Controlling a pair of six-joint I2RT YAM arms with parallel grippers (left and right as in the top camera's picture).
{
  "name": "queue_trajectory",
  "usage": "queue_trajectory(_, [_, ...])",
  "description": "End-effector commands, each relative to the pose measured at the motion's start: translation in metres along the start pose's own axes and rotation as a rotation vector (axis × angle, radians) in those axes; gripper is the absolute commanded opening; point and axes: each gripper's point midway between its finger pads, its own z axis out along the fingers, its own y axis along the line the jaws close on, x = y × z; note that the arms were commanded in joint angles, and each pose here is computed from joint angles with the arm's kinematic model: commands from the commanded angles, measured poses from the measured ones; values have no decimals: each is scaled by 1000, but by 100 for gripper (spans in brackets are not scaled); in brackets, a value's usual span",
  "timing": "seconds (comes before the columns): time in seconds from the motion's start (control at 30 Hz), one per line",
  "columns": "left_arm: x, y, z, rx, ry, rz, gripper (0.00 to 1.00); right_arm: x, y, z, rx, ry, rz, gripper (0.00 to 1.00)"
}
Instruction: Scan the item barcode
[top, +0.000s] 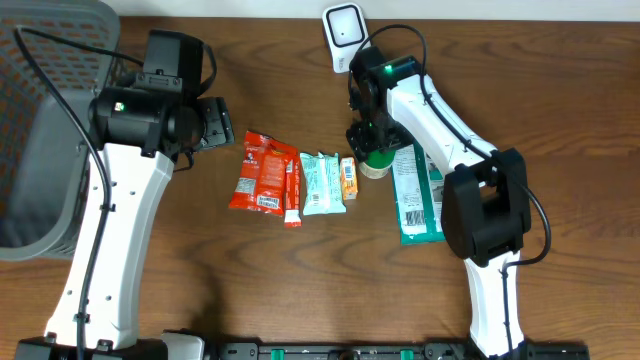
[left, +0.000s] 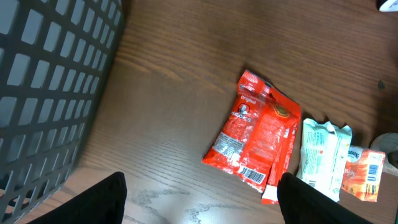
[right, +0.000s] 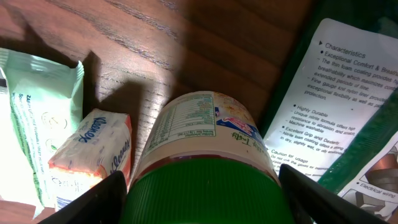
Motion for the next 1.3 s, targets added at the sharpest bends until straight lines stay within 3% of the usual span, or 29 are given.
queue_trajectory(0.0, [1, 3, 1, -15, 3, -13, 78, 5, -2, 7, 4, 26, -6, 74])
queue_trajectory(0.37, [1, 3, 1, -15, 3, -13, 78, 11, -2, 13, 6, 47, 6, 75])
queue_trajectory(0.73, [1, 3, 1, -15, 3, -13, 78, 3, -1, 0, 2, 6, 24, 55])
queue_trajectory(0.97, [1, 3, 1, -15, 3, -13, 78, -9, 7, -71, -41, -158, 16, 53])
queue_trajectory(1.27, [1, 3, 1, -15, 3, -13, 78, -12, 21, -207, -134, -421, 50, 36])
